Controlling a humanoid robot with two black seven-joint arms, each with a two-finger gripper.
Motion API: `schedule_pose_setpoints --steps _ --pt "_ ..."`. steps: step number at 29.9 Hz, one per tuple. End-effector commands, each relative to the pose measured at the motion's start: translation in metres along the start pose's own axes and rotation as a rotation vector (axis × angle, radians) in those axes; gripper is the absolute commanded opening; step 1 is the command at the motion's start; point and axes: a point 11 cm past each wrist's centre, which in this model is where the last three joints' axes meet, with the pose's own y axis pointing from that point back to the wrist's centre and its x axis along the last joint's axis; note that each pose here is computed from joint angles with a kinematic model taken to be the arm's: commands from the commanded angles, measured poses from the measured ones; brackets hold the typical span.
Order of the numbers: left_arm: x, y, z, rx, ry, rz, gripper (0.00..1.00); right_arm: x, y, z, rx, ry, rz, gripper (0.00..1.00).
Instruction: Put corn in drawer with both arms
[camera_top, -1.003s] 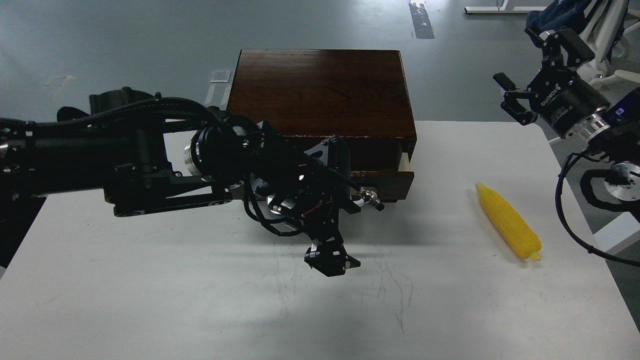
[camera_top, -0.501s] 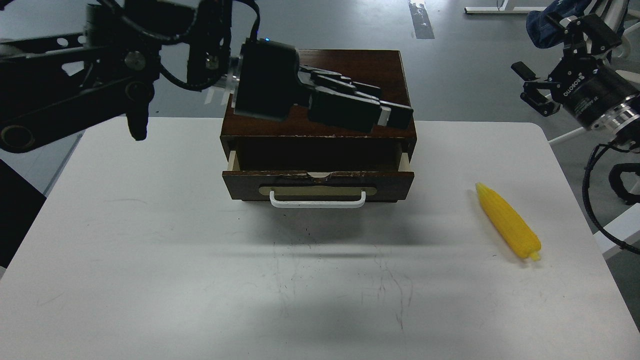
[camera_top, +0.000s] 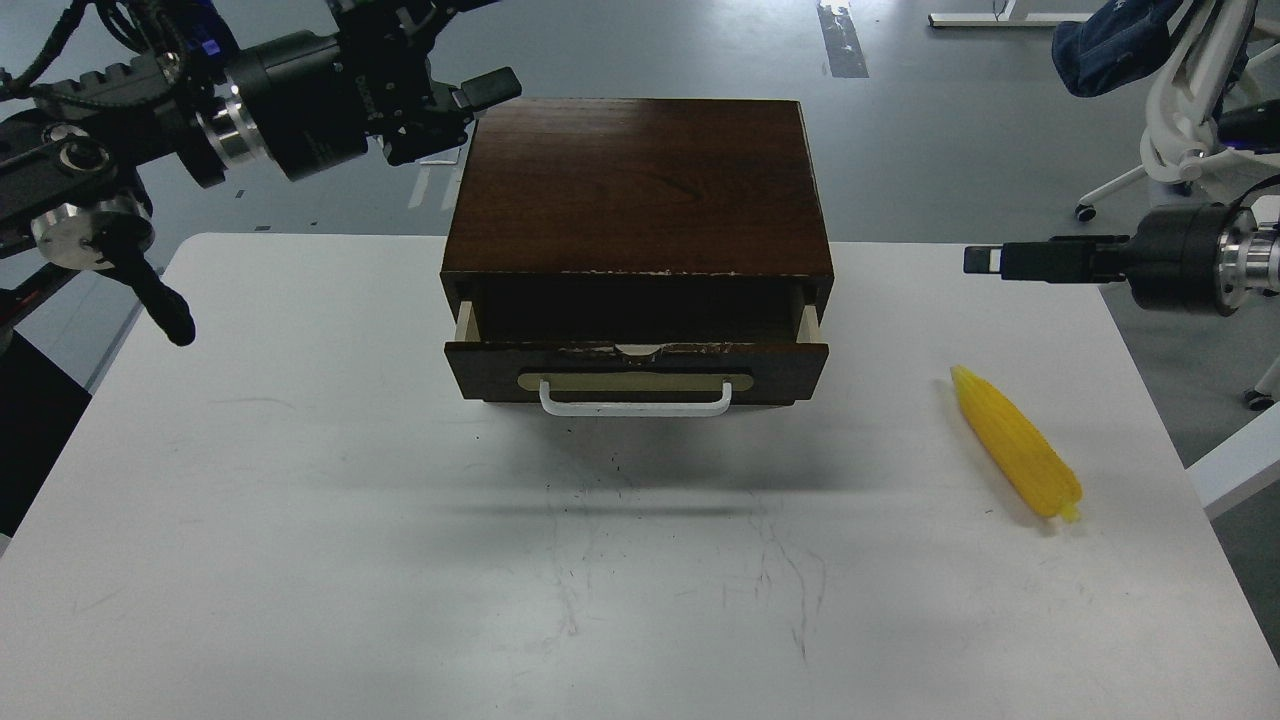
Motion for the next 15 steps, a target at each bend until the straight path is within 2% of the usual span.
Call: schedule_pose_setpoints --steps 1,5,15 --pt "0.018 0.009 -0.005 -0.021 0.055 0.086 0.99 -0.007 -0.012 -0.001 -0.055 0.131 -0.118 1.00" --pt "0.020 0.015 -0.013 -0.008 0.069 0.104 0.99 -0.019 -0.024 0.014 -0.145 0.241 -0.236 1.00" --pt "0.020 0.014 -0.013 -0.010 0.070 0.102 0.99 -0.044 -0.055 0.006 -0.126 0.298 -0.358 1.00"
